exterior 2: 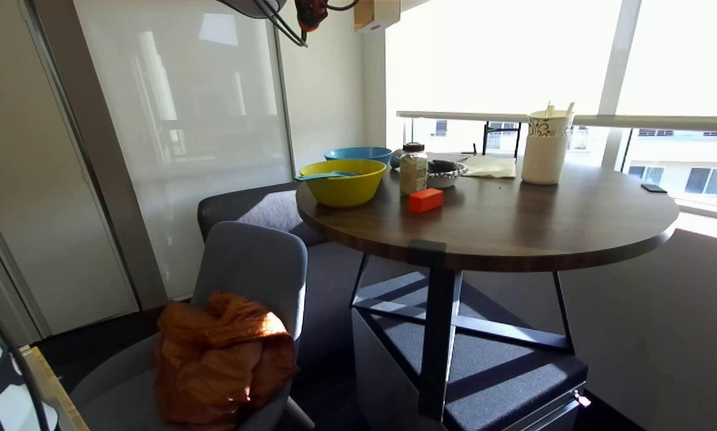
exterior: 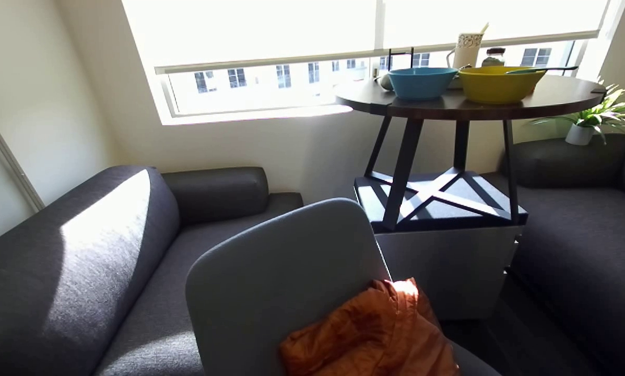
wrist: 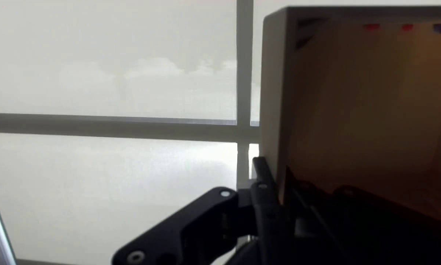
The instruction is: Pick up the square bowl and pour all its contents into the blue bowl, put the square bowl back on the table
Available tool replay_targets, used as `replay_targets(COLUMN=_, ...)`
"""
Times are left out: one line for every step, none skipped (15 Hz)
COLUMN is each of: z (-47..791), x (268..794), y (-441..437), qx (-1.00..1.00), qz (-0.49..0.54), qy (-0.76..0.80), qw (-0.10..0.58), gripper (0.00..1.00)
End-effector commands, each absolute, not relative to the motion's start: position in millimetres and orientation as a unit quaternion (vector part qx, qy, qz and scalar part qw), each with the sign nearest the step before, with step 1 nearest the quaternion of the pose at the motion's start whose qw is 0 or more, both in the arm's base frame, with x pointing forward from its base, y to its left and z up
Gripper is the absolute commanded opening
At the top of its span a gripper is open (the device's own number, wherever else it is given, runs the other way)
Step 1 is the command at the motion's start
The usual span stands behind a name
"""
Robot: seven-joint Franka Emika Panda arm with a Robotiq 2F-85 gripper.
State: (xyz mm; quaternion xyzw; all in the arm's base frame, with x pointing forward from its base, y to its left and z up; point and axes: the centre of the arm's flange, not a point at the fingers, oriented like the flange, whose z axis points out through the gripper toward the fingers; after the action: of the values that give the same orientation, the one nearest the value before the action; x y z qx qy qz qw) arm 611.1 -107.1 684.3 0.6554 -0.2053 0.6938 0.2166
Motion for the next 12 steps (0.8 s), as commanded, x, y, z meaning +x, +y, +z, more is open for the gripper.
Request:
replay_targets(z=669, x=611, y=-94, qx=0.606, qz=0.72, qy=-0.215, qw=0.259, gripper=0.02)
replay_targets(z=664, x=614, y=-92, qx=0.602, qz=0.719, qy=-0.21, qw=0.276, gripper=0.02)
replay_targets(z=657, x=616, y=-90, qx=0.595, qz=0.718, qy=-0.206, qw=0.297, gripper=0.02)
replay_targets(z=650, x=617, y=-88, qx=0.589, qz=0.716, qy=-0.203, qw=0.315, gripper=0.02)
replay_targets(z=642, x=618, y=-87, qx=0.58, qz=0.714, qy=-0.2, qw=0.337, gripper=0.02)
replay_targets(z=635, x=617, y=-85, qx=0.572, qz=0.714, qy=-0.195, qw=0.352, gripper=0.02)
replay_targets(z=630, x=616, y=-83, qx=0.562, qz=0.716, qy=-0.192, qw=0.366, gripper=0.02)
replay_targets(z=627, x=613, y=-81, qx=0.593, qz=0.703, qy=-0.182, qw=0.348, gripper=0.02)
replay_targets(z=624, x=613, y=-80, qx=0.618, qz=0.691, qy=-0.183, qw=0.327, gripper=0.02)
replay_targets(z=627, x=628, y=-79, qx=0.597, qz=0.698, qy=-0.188, qw=0.348, gripper=0.06)
replay_targets(z=621, x=627, y=-77, qx=0.606, qz=0.694, qy=-0.182, qw=0.342, gripper=0.06)
replay_targets(z=619, x=626, y=-77, qx=0.61, qz=0.693, qy=-0.181, qw=0.339, gripper=0.06)
